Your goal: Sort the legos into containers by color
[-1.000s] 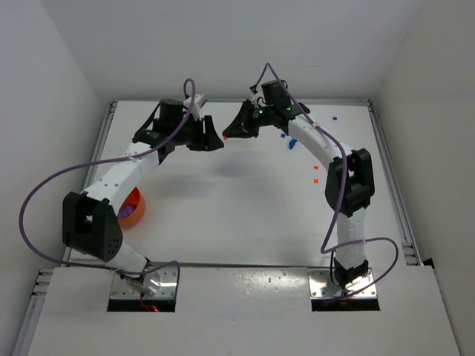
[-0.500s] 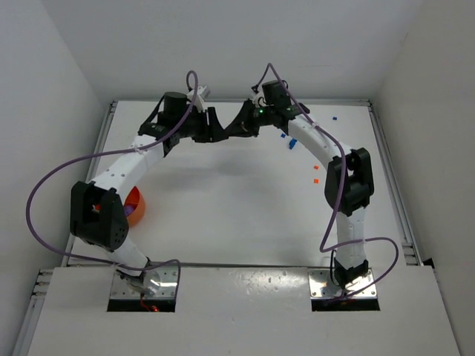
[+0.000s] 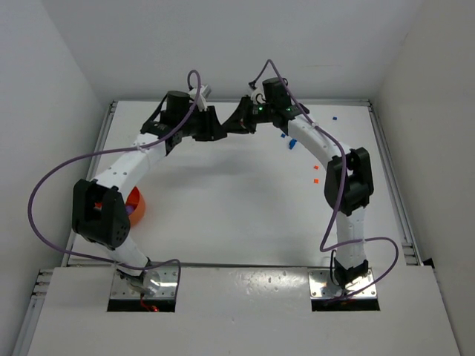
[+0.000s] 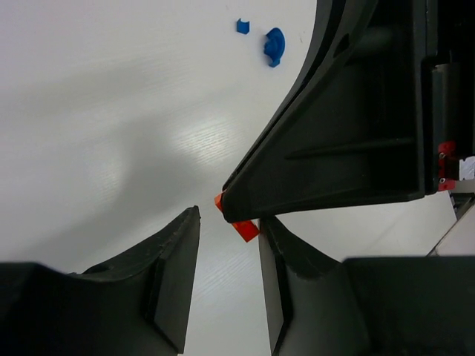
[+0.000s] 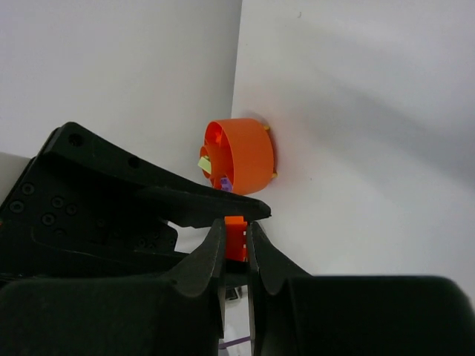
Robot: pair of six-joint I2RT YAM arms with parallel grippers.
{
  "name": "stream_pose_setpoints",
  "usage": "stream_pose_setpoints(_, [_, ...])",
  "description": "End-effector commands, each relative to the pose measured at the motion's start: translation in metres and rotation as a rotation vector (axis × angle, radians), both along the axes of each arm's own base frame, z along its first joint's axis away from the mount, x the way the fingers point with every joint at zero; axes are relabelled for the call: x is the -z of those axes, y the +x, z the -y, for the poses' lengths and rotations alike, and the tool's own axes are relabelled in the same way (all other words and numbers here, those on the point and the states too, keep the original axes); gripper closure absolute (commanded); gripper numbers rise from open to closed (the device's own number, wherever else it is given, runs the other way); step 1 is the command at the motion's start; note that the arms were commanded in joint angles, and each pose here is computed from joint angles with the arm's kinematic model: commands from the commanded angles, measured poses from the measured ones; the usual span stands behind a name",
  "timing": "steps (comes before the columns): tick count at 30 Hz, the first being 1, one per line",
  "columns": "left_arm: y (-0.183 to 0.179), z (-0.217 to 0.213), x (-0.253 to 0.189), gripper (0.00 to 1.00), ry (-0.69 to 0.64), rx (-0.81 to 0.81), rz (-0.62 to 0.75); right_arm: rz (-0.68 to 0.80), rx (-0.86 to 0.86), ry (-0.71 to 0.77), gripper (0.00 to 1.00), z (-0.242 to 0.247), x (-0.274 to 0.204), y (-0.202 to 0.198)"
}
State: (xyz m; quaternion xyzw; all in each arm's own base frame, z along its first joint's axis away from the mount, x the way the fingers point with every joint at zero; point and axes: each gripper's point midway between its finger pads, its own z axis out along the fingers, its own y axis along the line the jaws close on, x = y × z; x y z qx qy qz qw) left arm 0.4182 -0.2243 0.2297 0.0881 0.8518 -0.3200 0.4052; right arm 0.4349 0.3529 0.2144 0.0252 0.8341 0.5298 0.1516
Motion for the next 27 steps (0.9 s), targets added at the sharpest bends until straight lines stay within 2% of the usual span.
stream_pose_setpoints(1, [0.013, 0.001, -0.026, 0.58, 0.002, -0.026, 0.086, 0.005, -0.043, 0.041, 1.0, -0.007, -0.006, -0.006])
stream_pose_setpoints(5, [0.018, 0.003, -0.036, 0.59, -0.005, -0.026, 0.106, -0.004, -0.052, 0.037, 1.0, -0.011, -0.004, -0.01])
stream_pose_setpoints(9, [0.022, -0.001, -0.039, 0.75, 0.016, -0.041, 0.131, -0.004, -0.052, 0.037, 1.0, -0.011, -0.004, -0.01])
stream_pose_setpoints(15, [0.024, -0.013, -0.043, 0.91, 0.067, -0.083, 0.154, -0.011, -0.052, 0.034, 0.98, -0.01, 0.001, -0.011])
stream_pose_setpoints(16, [0.023, -0.016, -0.045, 0.93, 0.079, -0.091, 0.161, -0.02, -0.041, 0.03, 0.78, -0.005, 0.005, -0.009])
stream_pose_setpoints(17, [0.02, -0.017, -0.053, 0.93, 0.09, -0.082, 0.19, -0.001, -0.049, 0.044, 0.67, -0.005, 0.001, -0.01])
stream_pose_setpoints(20, [0.011, -0.028, -0.056, 0.94, 0.147, -0.076, 0.225, 0.02, -0.031, 0.046, 0.42, 0.005, -0.007, -0.006])
stream_pose_setpoints(23, [-0.012, -0.044, -0.049, 0.94, 0.209, -0.052, 0.231, 0.047, 0.017, 0.035, 0.35, 0.034, -0.007, 0.009])
stream_pose_setpoints(27, [-0.043, -0.086, -0.038, 0.96, 0.405, 0.0, 0.278, 0.114, 0.085, -0.026, 0.32, 0.08, -0.004, 0.035])
